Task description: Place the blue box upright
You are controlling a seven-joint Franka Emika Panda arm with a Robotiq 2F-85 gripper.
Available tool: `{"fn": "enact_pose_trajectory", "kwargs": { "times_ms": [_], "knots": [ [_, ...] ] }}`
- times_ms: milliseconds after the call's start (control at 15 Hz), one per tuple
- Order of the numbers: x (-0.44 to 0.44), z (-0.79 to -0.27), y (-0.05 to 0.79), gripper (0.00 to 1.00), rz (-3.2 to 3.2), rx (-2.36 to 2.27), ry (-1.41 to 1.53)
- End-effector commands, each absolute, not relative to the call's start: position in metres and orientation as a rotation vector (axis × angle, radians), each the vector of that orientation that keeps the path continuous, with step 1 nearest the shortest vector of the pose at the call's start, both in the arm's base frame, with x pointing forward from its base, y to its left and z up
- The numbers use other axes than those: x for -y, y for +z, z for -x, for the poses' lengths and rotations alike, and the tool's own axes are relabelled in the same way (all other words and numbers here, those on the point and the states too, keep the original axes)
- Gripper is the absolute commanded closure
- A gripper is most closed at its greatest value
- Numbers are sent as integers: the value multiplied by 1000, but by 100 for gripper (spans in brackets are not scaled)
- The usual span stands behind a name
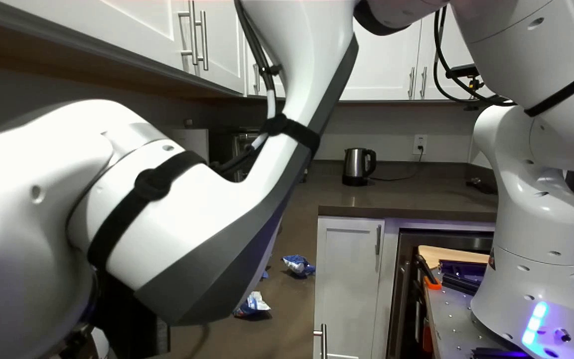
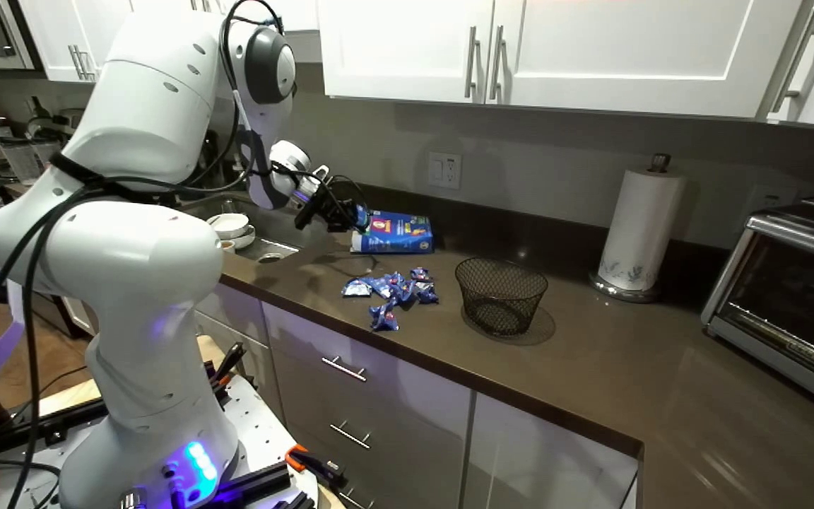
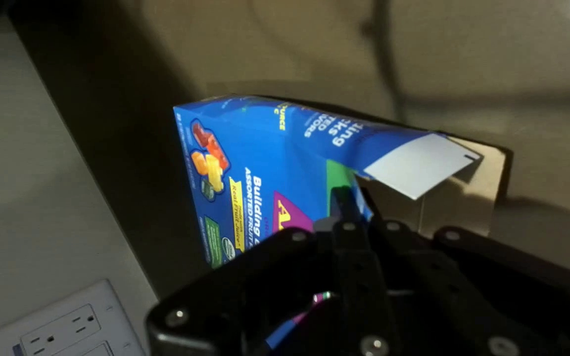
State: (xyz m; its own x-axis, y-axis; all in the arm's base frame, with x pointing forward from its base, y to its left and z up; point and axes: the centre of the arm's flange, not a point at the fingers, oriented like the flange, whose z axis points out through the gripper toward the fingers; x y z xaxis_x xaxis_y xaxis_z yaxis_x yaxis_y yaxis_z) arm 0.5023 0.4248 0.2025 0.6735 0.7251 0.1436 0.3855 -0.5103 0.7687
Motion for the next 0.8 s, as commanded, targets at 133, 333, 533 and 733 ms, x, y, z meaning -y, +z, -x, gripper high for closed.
{"fn": "enact_pose_trajectory", "kwargs": {
  "times_ms": [133,333,533,733],
  "knots": [
    [-409,-484,254,100,-2235,-836,568],
    [-410,-477,271,100,-2284,-834,555],
    [-413,-466,284,100,-2311,-836,556],
    [-418,-450,293,100,-2331,-845,552]
  ]
}}
